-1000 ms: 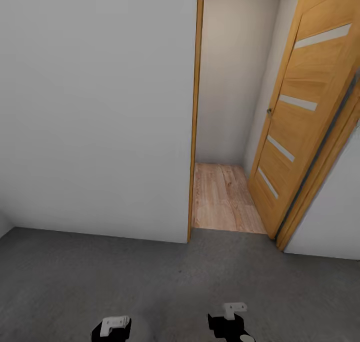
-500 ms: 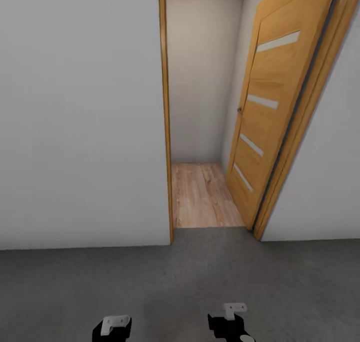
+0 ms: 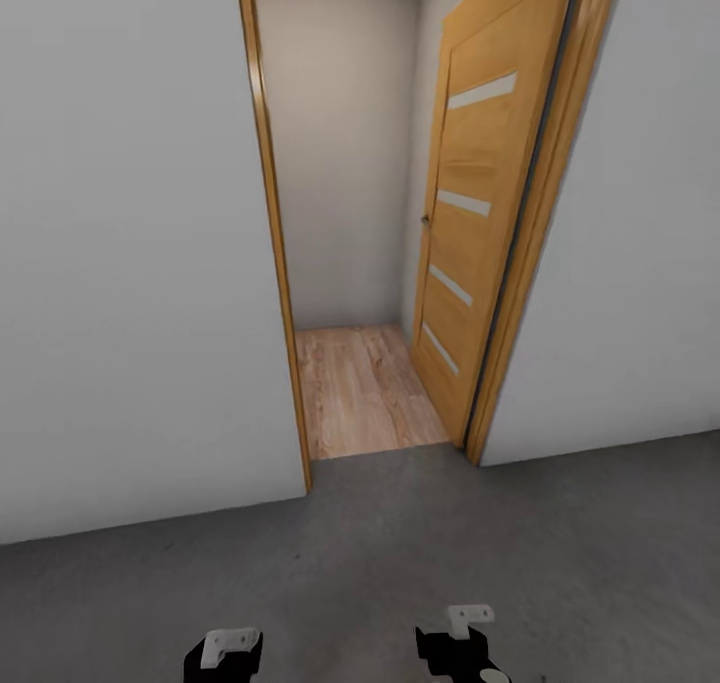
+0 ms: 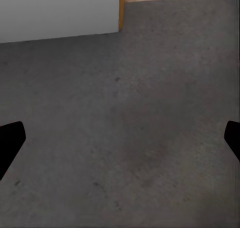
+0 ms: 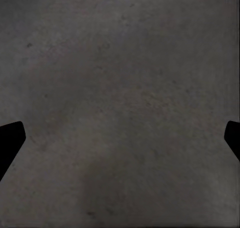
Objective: Move the two storage containers from the living room to the garage. In the garage, place one container on the floor and stack the other container on top of it (either order is fine).
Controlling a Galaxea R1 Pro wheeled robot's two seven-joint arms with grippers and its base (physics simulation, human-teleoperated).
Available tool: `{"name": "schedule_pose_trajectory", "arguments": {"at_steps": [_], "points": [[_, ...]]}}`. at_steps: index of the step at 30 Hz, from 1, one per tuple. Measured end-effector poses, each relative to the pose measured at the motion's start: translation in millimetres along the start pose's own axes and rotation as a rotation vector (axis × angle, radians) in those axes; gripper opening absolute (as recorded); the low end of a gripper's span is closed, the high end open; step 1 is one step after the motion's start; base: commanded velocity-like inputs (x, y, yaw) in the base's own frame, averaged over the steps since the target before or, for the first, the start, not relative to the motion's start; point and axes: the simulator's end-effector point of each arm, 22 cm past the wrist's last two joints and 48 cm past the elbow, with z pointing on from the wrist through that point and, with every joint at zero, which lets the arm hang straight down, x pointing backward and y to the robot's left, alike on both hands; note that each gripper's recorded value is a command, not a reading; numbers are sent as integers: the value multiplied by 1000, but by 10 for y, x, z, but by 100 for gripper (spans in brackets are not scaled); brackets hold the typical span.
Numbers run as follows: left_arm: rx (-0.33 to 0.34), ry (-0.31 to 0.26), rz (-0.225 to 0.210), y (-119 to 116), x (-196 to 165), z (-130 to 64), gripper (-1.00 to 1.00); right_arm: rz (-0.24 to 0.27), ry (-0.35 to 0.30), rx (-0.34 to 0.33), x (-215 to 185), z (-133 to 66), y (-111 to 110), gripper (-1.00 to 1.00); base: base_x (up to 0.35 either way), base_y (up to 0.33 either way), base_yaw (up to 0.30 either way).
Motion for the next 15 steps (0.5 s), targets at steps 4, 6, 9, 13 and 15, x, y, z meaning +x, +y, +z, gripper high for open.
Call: {"name": "schedule_pose_trajectory", "arguments": {"at_steps": [4, 6, 9, 13, 15], "points": [[0, -1, 0, 1, -3, -1, 100, 0, 0, 0, 1, -2, 1, 100, 0, 0, -197], [0, -1, 0, 1, -3, -1, 100, 0, 0, 0, 2, -3, 1, 100, 0, 0, -82], [0, -1, 0, 1, -4, -1, 100, 0, -1, 0, -4, -2, 1, 100, 0, 0, -41], [-1, -1, 0, 2, -4, -2, 100, 0, -1, 0, -2, -3, 3, 100, 34, 0, -16], [-1, -1, 0, 3, -3, -4, 100, 0, -1, 0, -3, -5, 2, 100, 194, 0, -6]]}}
